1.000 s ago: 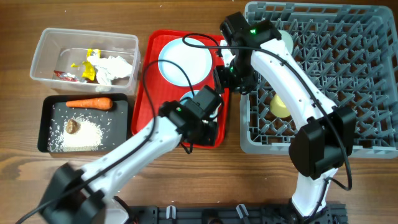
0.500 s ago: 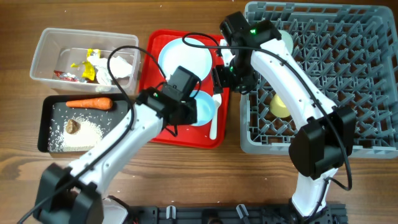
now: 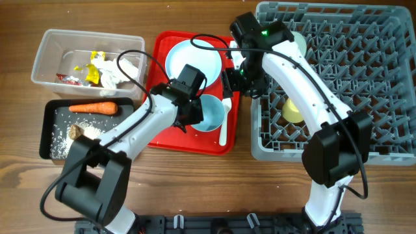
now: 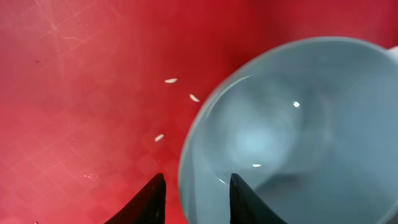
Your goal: Sort waste into correct bins and load items into the dishwasher rack
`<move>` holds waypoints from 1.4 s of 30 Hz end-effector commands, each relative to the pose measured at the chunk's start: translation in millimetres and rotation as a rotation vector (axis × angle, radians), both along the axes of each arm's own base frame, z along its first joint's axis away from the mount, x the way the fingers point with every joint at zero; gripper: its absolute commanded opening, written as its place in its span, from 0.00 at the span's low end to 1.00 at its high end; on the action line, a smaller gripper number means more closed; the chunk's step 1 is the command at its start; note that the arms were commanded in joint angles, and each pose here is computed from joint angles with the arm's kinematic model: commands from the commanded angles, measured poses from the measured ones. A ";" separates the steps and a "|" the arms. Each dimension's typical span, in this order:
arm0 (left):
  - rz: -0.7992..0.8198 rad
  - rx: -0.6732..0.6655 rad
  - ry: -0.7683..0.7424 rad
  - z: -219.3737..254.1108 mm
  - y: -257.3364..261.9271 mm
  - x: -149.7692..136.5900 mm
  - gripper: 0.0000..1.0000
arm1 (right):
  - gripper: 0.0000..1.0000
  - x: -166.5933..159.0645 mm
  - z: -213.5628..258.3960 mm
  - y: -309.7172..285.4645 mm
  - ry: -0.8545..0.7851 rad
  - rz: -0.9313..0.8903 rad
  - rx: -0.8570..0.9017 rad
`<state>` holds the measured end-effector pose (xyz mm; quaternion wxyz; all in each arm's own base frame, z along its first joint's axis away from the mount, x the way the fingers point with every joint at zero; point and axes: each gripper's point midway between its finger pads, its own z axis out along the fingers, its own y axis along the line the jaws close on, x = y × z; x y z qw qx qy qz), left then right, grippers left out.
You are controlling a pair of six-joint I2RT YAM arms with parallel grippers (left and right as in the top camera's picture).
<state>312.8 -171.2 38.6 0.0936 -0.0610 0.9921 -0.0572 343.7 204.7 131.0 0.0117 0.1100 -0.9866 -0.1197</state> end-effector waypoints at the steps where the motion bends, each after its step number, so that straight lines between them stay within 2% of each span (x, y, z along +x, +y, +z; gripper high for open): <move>1: 0.023 0.021 0.010 -7.3 4.9 1.7 0.28 | 0.67 -1.7 1.9 -1.8 -0.011 0.012 -0.006; 3: 0.023 0.021 0.010 -7.3 4.9 1.8 0.18 | 0.67 -1.7 1.9 -1.8 -0.011 0.012 -0.006; 10: 0.022 0.020 0.007 -7.1 4.5 2.4 0.04 | 0.67 -1.9 1.9 -1.9 -0.010 0.012 -0.006; 18: 0.007 0.021 0.002 -1.3 5.6 0.6 0.04 | 0.67 -2.5 1.8 -2.4 -0.008 0.013 -0.007; 30: 0.009 -0.046 -0.121 59.5 7.3 -2.7 0.04 | 0.67 -2.9 1.8 -2.3 -0.006 0.013 -0.008; 42: 0.009 -0.066 -0.156 84.1 12.3 -12.2 0.04 | 0.66 -0.9 2.0 -1.3 -0.014 0.011 -0.003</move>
